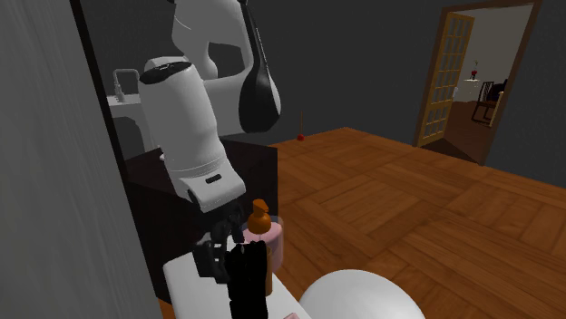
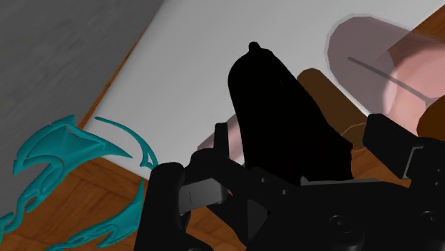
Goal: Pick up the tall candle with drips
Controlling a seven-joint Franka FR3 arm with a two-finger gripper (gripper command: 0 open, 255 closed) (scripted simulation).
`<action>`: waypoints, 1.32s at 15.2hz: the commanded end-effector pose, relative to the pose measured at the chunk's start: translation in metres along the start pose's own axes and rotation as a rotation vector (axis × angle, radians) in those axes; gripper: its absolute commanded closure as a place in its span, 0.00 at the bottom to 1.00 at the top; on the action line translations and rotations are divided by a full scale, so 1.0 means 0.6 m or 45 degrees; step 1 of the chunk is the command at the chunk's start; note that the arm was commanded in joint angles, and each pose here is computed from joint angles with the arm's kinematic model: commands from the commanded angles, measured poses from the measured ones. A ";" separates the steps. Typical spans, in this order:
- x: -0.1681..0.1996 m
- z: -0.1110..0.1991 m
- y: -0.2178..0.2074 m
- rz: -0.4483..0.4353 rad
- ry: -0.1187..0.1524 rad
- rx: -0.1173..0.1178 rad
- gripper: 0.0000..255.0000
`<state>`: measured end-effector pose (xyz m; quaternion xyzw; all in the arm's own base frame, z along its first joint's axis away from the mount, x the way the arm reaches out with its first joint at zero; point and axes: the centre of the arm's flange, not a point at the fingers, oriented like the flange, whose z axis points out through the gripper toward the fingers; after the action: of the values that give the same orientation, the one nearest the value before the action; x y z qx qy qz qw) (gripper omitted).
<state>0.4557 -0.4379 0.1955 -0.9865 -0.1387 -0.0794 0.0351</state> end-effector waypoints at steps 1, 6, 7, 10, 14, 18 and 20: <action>-0.002 0.016 0.001 0.000 0.001 0.000 0.00; -0.005 0.030 0.003 0.000 0.000 0.000 1.00; -0.005 0.029 0.003 0.000 0.000 0.000 1.00; -0.005 0.029 0.002 0.000 0.000 0.000 1.00; -0.004 0.030 0.002 0.000 0.001 0.000 1.00; 0.001 -0.005 0.000 0.000 0.001 0.000 1.00; 0.004 -0.022 0.000 0.000 0.001 0.000 1.00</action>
<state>0.4556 -0.4368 0.2026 -0.9865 -0.1388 -0.0794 0.0352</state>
